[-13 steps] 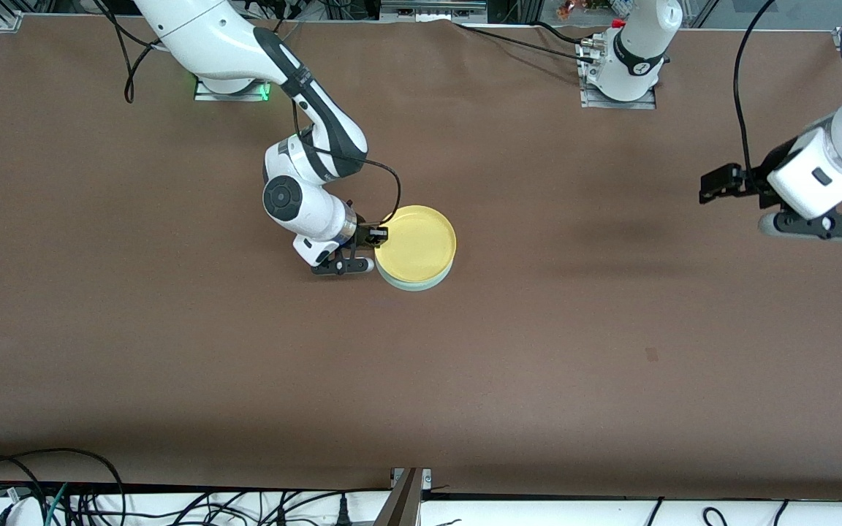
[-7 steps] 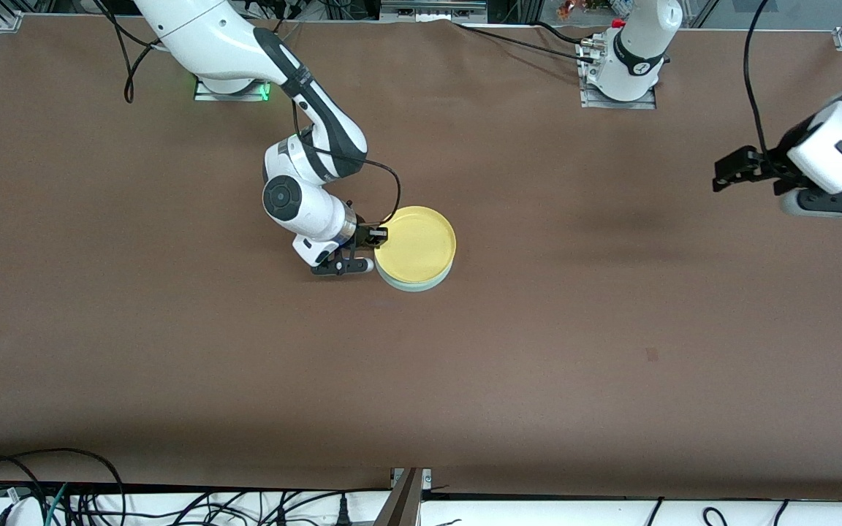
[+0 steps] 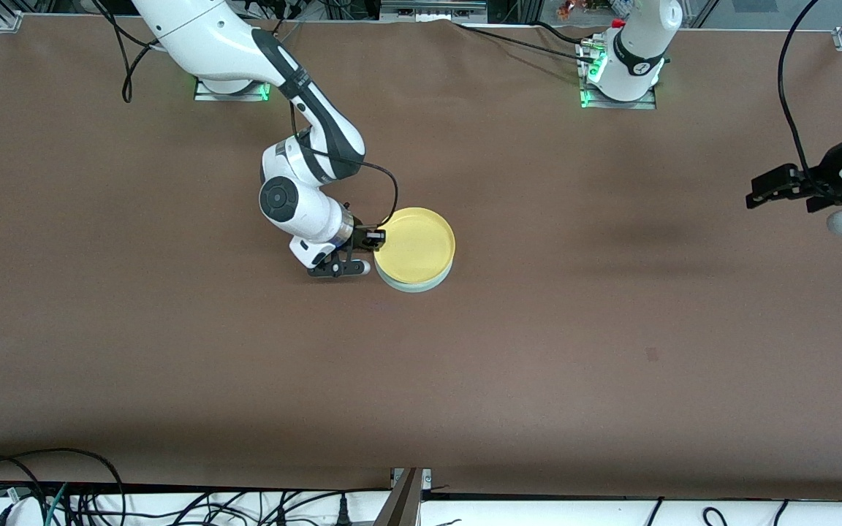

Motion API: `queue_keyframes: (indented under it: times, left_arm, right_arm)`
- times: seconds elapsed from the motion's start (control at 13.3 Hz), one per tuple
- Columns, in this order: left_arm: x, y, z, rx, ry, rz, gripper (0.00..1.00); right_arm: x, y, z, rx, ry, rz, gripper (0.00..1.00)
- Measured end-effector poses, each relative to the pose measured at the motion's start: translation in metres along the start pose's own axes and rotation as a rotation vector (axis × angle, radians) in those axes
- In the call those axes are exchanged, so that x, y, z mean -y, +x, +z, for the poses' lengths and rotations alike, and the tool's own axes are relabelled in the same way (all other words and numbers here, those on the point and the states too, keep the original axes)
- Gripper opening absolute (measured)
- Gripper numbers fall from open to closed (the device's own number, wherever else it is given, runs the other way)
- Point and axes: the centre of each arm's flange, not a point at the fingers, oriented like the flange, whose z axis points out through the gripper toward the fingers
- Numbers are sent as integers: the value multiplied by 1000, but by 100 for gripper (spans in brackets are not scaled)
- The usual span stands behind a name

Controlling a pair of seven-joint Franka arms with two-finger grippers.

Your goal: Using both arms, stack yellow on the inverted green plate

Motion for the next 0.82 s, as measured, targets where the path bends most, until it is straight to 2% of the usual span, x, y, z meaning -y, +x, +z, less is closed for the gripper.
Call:
queue_keyframes:
  times: [0.22,0.45,0.6,0.82]
  left_arm:
    - [-4,-3,-3,12,23,10,100]
    - [-1,-1,-9,-17,24,4,100]
    - [-2,0,-10,-26,25,6,100]
    - [-2,4,-13,-60,27,8,100]
  right_arm:
    - [-8,19,-33,-25,-3,18,63]
    - [-28,55,-104,25,-69,22,98]
    - [-51,78,-154,31,-122,30,100]
    - [-92,99,-209,46,-165,-14,100]
